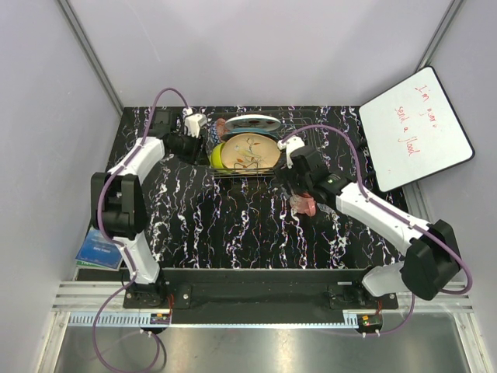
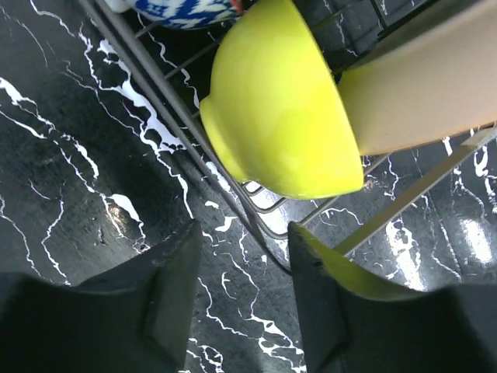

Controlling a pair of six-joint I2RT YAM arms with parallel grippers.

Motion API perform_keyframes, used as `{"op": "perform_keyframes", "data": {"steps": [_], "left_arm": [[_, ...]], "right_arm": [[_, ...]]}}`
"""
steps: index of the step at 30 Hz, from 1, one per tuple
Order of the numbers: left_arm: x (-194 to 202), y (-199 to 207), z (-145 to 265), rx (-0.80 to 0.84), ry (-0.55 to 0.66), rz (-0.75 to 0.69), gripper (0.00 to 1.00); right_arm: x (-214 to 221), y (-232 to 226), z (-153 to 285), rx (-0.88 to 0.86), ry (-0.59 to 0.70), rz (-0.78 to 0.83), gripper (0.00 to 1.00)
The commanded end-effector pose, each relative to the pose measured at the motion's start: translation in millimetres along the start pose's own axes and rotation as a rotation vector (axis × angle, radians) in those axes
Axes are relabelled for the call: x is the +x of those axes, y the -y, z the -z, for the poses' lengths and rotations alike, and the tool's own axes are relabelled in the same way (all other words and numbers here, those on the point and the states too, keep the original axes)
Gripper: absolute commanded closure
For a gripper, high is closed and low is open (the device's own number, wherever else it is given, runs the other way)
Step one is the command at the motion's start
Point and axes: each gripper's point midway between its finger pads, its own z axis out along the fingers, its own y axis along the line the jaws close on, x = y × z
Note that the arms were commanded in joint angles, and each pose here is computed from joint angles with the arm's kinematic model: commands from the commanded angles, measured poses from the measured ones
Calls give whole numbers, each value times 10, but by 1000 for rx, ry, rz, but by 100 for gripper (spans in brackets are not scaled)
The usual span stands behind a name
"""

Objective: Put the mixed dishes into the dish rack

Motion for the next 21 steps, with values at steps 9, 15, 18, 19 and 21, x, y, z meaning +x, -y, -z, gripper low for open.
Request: {"op": "perform_keyframes", "data": {"steps": [9,15,18,19,21], "left_arm": [[427,-250,211,-136,-114,-133,66],[590,-254,257,-145,-153,-173,69],[684,-246,309,-148,-173,-202,70],[732,-234,326,-147,-181,-207,70],[768,-209,363,-142,-188,-228,70]], "right_arm": [[293,-193,-151,-59,-153,-76,22],[428,-263,-251,-73,-209,-91,29],[460,-309,-312,-86,-229,-97,34],[437,-319,-327,-89,-226,-99,37],[453,-337,-359,-92,-237,-102,43]]}}
